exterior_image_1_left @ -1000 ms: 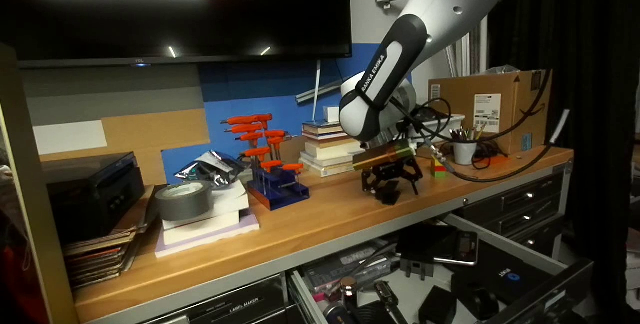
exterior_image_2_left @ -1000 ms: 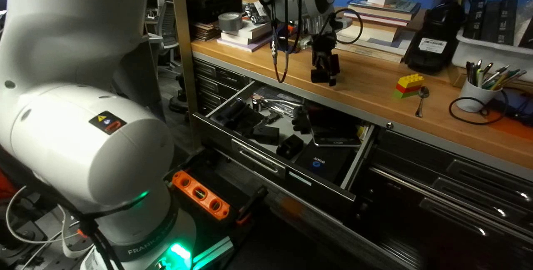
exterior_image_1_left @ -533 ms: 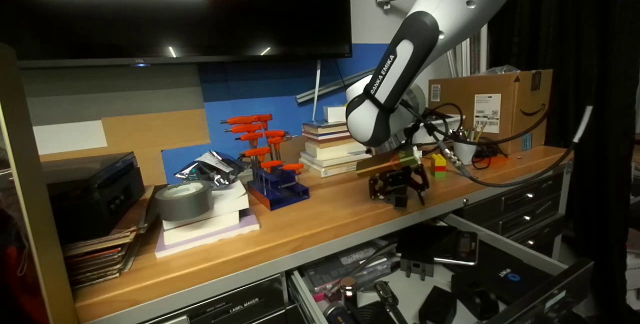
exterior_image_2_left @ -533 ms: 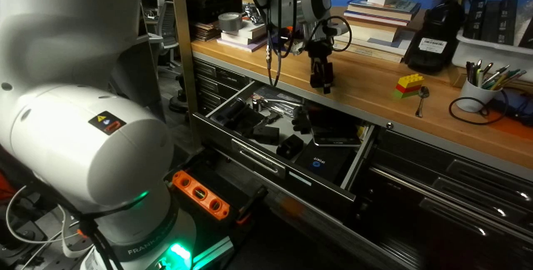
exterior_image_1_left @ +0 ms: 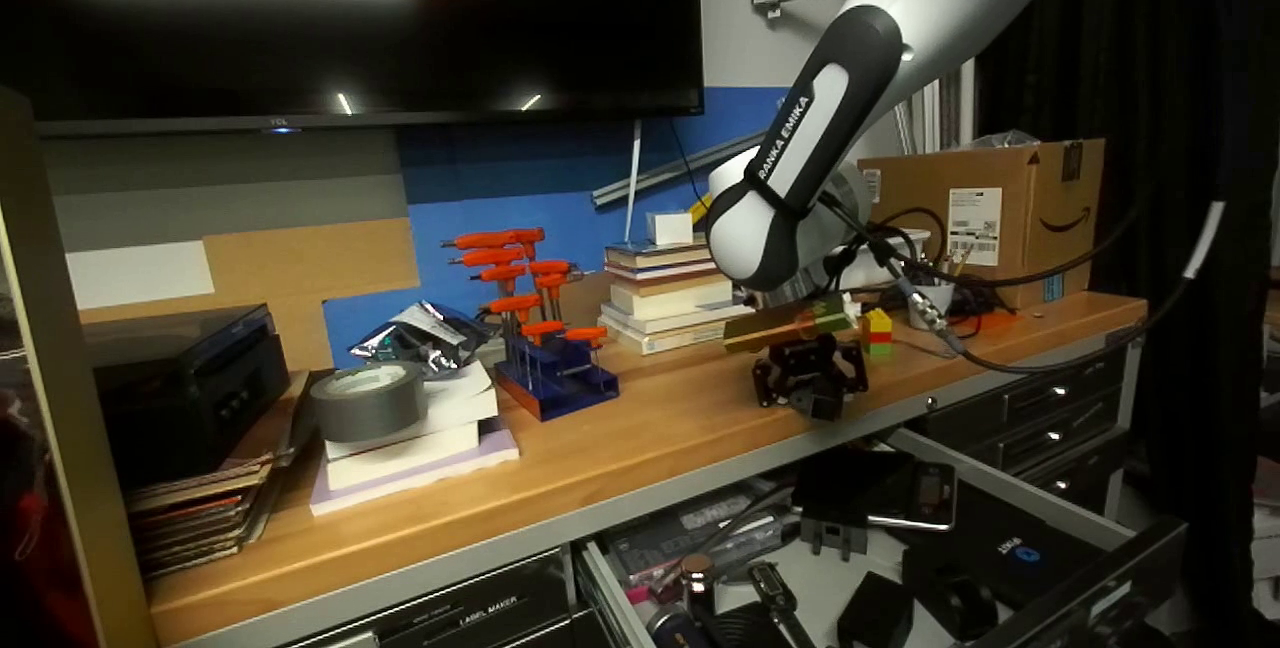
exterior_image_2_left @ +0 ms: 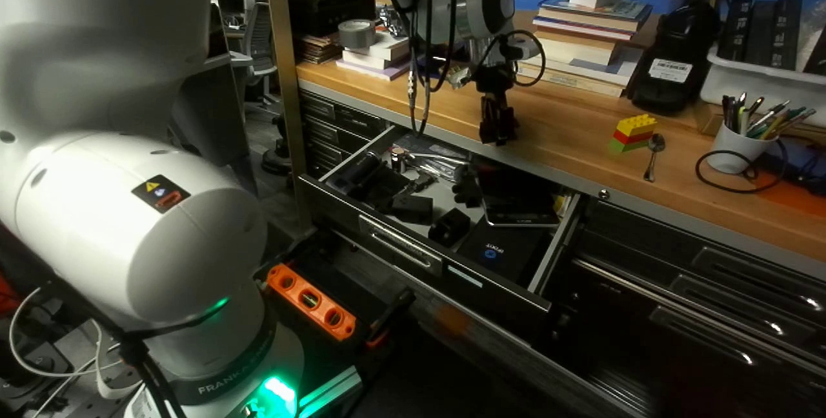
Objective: Pick up the black objects from the counter and put them in the open drawer and close it
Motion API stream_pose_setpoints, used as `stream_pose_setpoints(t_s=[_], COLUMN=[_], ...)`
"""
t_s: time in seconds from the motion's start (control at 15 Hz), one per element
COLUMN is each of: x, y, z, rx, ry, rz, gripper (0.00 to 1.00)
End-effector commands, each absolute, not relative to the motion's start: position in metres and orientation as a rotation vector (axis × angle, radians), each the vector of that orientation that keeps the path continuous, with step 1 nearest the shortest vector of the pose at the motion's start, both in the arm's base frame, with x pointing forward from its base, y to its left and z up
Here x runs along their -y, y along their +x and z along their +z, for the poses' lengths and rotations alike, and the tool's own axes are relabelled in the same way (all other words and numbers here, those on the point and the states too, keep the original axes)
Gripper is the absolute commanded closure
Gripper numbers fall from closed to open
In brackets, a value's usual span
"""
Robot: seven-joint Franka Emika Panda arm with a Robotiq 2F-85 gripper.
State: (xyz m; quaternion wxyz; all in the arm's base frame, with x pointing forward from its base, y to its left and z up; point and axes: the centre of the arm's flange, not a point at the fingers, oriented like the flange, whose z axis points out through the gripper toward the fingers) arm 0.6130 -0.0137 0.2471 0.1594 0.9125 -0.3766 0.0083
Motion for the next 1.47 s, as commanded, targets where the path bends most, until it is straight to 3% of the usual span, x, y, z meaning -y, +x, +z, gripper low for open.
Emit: stream_pose_setpoints(t_s=[0.0, 0.67, 1.4], x=[0.021, 0.032, -0.055], y=[0.580, 0.469, 0.473], z=[0.248, 0.212, 0.193], rx=[1.022, 0.590, 0.171], ry=[2.721, 3.107, 3.215], rz=[-0.020, -0.314, -0.349], gripper=[0.80, 0.79, 0.79])
